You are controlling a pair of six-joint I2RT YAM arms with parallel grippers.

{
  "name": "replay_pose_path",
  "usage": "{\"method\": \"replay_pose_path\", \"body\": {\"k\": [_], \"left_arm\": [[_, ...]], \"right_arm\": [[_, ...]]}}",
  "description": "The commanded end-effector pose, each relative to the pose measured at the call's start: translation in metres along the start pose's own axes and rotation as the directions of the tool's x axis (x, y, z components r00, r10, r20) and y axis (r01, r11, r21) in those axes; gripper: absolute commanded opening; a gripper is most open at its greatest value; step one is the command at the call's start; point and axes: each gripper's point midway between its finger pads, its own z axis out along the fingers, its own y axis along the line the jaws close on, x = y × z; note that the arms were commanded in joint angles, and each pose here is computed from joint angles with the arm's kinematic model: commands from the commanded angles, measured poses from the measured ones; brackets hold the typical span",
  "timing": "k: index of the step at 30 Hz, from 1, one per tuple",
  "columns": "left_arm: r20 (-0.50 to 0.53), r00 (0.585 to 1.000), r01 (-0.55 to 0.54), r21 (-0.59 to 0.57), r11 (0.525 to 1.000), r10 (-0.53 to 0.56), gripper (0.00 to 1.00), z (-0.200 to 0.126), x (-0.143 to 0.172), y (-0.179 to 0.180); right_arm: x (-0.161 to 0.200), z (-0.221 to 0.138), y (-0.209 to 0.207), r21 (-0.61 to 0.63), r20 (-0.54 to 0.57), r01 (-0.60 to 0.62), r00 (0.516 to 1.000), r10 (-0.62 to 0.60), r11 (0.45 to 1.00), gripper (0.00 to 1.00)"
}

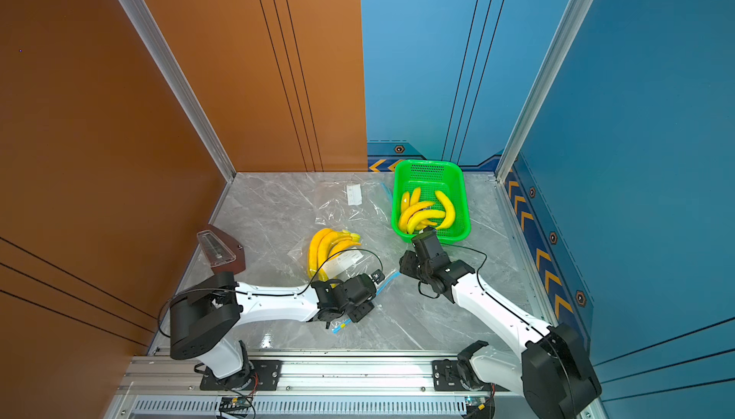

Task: Open the zip-top bag and take out the banana
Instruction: Open the zipper of the food storage bag at the center of the board.

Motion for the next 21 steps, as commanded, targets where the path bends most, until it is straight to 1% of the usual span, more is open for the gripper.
{"method": "replay_pose_path", "body": {"k": [1, 3, 4, 7, 9, 11, 14, 19, 21], "left_arm": [[-0.012, 1.0, 0.004, 0.045, 0.999, -0.003, 0.6, -0.002, -0.003, -0.003], [-0.004, 1.0, 0.013, 0.073, 0.997, -0.013, 0.59, -0.007, -0.004, -0.005], [0.003, 1.0, 0.025, 0.086, 0.996, -0.025, 0.56, -0.009, -0.006, -0.004], [0.01, 0.999, 0.045, 0.086, 0.995, -0.046, 0.44, -0.013, -0.005, 0.002], [0.009, 0.998, 0.054, 0.085, 0.995, -0.055, 0.35, -0.013, -0.004, 0.005], [0.008, 0.998, 0.068, 0.091, 0.994, -0.069, 0.26, -0.014, -0.004, 0.007], [0.015, 0.996, 0.081, 0.101, 0.992, -0.083, 0.18, -0.017, -0.004, 0.008], [0.057, 0.992, 0.1, 0.139, 0.985, -0.109, 0.15, -0.025, -0.012, 0.006], [0.084, 0.988, 0.114, 0.16, 0.981, -0.128, 0.15, -0.029, -0.016, 0.006]], "right_arm": [[0.013, 0.005, -0.001, 0.005, -0.038, 0.054, 0.998, -0.054, 0.999, 0.46], [0.021, 0.007, 0.001, 0.001, -0.055, 0.071, 0.996, -0.071, 0.997, 0.46], [0.025, 0.009, 0.003, -0.006, -0.06, 0.077, 0.995, -0.077, 0.997, 0.46], [0.037, 0.013, 0.007, -0.016, -0.066, 0.094, 0.993, -0.095, 0.995, 0.46], [0.041, 0.015, 0.005, -0.021, -0.054, 0.083, 0.995, -0.084, 0.996, 0.46], [0.044, 0.017, 0.005, -0.057, -0.031, 0.055, 0.998, -0.057, 0.997, 0.45], [0.048, 0.017, 0.015, -0.153, -0.014, 0.057, 0.998, -0.06, 0.987, 0.45], [0.054, 0.019, 0.039, -0.325, 0.013, 0.075, 0.997, -0.075, 0.943, 0.47], [0.057, 0.021, 0.05, -0.374, 0.02, 0.09, 0.996, -0.089, 0.923, 0.48]]}}
